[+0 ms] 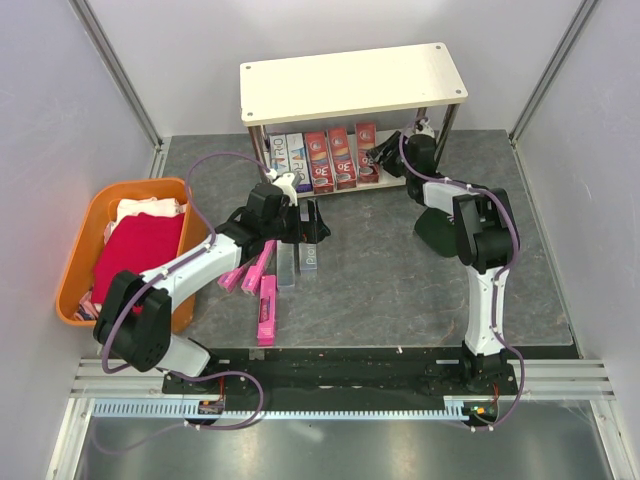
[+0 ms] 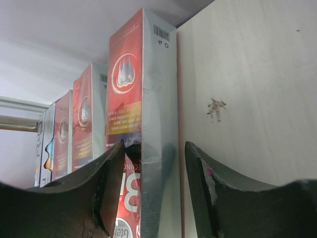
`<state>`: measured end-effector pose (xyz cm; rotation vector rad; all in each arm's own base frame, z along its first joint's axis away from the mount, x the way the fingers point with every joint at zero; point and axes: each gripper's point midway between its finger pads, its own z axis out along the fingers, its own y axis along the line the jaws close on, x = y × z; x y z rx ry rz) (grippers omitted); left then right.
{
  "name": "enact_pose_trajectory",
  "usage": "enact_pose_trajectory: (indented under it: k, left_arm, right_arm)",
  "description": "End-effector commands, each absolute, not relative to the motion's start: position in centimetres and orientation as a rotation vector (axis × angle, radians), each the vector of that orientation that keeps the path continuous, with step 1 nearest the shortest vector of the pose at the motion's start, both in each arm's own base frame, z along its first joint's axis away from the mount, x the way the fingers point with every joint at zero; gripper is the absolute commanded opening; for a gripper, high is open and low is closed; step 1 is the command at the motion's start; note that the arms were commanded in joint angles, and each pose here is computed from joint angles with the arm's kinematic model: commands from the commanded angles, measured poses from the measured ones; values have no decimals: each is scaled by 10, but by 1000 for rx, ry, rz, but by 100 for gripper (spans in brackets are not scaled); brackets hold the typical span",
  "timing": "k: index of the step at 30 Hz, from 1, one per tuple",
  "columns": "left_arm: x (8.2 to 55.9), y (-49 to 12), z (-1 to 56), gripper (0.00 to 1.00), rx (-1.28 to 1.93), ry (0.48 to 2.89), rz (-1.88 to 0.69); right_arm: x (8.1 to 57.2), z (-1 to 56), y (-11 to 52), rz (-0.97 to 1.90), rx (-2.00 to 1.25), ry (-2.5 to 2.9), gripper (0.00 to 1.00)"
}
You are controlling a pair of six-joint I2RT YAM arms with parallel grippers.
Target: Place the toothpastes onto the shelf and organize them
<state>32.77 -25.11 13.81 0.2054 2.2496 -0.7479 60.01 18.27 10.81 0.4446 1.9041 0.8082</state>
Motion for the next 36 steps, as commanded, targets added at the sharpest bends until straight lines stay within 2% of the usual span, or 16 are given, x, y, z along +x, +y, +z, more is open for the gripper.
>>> enact_pose_trajectory:
  k: [1, 10, 15, 22, 24, 32, 36]
  left_arm:
    - [331, -257, 143, 99, 189, 2229, -794]
    - [330, -257, 143, 99, 188, 2229, -800]
    - [330, -257, 142, 99, 188, 2230, -800]
    - [328, -256, 144, 99, 188, 2225, -800]
    - [328, -256, 144, 99, 189, 2224, -802]
    - [327, -257, 143, 99, 190, 2225, -805]
    - [327, -258, 142, 99, 190, 2226, -813]
  right_arm:
    - [602, 120, 211, 890, 354, 1879, 60]
    - [590, 115, 224, 925, 330, 1902, 60]
    - [585, 118, 214, 879, 365, 1891, 65]
    - [568, 118, 179, 709, 478, 1883, 93]
    - [564, 127, 172, 682, 485, 1866, 97]
    - [531, 141, 143, 537, 482, 1843, 98]
    - [505, 170, 112, 412, 510, 1758, 96]
